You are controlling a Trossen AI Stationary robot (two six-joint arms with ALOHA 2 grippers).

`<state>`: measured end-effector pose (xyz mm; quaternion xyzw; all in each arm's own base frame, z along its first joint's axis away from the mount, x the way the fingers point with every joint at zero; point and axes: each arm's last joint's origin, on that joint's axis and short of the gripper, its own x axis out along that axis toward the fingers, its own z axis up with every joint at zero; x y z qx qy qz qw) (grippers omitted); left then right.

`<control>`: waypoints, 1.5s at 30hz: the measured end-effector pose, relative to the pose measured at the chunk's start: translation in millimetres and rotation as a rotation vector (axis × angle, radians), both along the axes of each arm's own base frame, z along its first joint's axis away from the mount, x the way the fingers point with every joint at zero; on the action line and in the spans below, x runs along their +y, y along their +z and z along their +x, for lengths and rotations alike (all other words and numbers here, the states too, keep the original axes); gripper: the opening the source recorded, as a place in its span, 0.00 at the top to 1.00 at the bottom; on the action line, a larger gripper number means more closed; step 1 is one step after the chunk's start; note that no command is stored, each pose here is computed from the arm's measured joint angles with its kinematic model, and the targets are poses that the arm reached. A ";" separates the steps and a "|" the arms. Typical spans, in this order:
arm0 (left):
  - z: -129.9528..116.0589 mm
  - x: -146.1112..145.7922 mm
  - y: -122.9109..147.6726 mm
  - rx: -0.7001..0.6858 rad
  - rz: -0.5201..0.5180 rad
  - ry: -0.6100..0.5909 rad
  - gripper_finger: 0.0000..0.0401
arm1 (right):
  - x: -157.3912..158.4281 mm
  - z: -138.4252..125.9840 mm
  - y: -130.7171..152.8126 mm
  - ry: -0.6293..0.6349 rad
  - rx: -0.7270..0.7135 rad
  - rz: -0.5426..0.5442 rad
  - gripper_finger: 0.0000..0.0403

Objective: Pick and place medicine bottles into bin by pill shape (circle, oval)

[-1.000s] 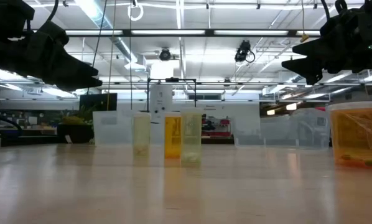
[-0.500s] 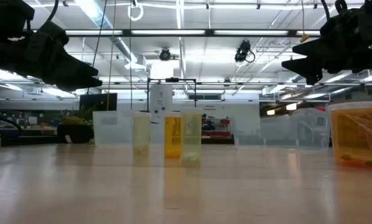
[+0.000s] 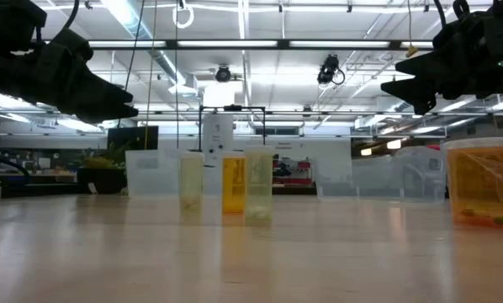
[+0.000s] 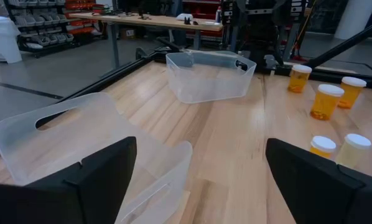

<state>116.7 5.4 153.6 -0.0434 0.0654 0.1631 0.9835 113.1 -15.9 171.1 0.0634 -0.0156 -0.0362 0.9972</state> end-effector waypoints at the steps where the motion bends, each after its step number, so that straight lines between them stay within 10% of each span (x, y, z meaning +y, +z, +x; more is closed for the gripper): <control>1: 0.0 0.0 0.1 0.000 0.000 0.000 0.08 | 0.0 0.0 0.0 0.000 0.000 0.000 0.29; 27: 0.0 0.0 0.1 0.000 0.000 0.000 0.08 | 0.0 0.0 0.2 0.000 -0.002 0.006 0.29; 45: 0.0 0.0 0.1 -0.001 0.000 0.000 0.08 | 1.1 3.5 2.2 0.068 -0.040 0.400 0.29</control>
